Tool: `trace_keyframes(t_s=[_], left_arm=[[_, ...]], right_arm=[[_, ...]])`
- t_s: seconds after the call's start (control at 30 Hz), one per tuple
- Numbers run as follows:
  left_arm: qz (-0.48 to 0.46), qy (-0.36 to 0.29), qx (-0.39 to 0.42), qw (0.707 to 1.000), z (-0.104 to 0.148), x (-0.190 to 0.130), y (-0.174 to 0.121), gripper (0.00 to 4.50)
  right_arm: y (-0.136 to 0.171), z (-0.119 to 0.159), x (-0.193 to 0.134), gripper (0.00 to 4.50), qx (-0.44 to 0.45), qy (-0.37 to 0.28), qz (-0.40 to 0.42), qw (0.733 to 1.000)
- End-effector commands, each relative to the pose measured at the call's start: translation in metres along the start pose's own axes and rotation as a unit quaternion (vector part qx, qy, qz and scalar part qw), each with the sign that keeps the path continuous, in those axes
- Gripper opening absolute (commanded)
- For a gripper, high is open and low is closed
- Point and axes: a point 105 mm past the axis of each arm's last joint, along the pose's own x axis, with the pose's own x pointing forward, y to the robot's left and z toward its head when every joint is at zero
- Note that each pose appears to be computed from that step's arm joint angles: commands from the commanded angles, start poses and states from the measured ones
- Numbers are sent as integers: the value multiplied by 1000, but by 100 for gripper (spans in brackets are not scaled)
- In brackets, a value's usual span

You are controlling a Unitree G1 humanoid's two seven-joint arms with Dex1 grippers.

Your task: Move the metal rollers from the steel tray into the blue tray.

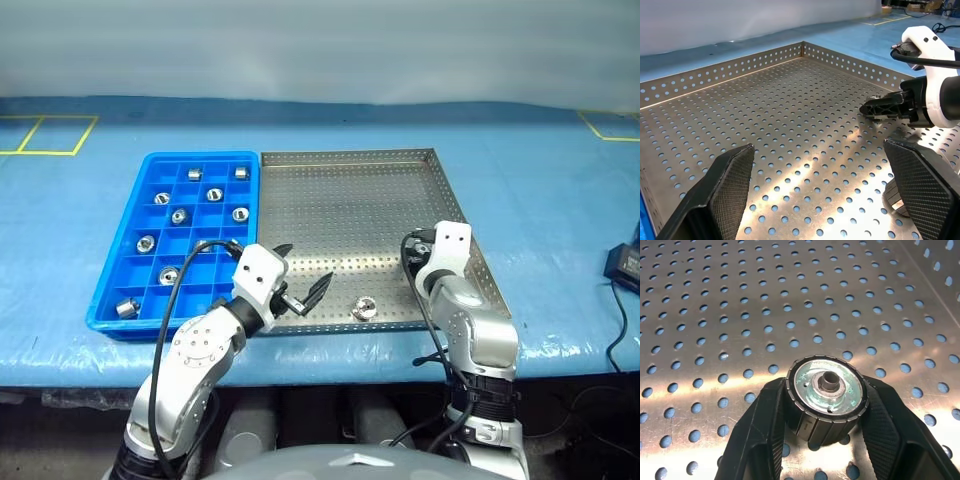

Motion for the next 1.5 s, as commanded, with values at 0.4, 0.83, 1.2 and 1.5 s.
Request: trace_keyframes(t_s=[0.4,0.83,1.2,1.5], left_arm=[[239,-101,2,966,37,-31,57,450],[269,-48,-40,961,7,-64,51,450],[240,-42,-42,969,4,-59,40,450],[200,-47,-34,978,10,-46,34,450]], right_arm=[[150,75,-41,178,-141,-109,304,936],[234,63,-65,178,-181,-91,436,877],[216,32,-44,178,-194,-32,413,889],[200,23,-44,382,-177,-11,405,897]])
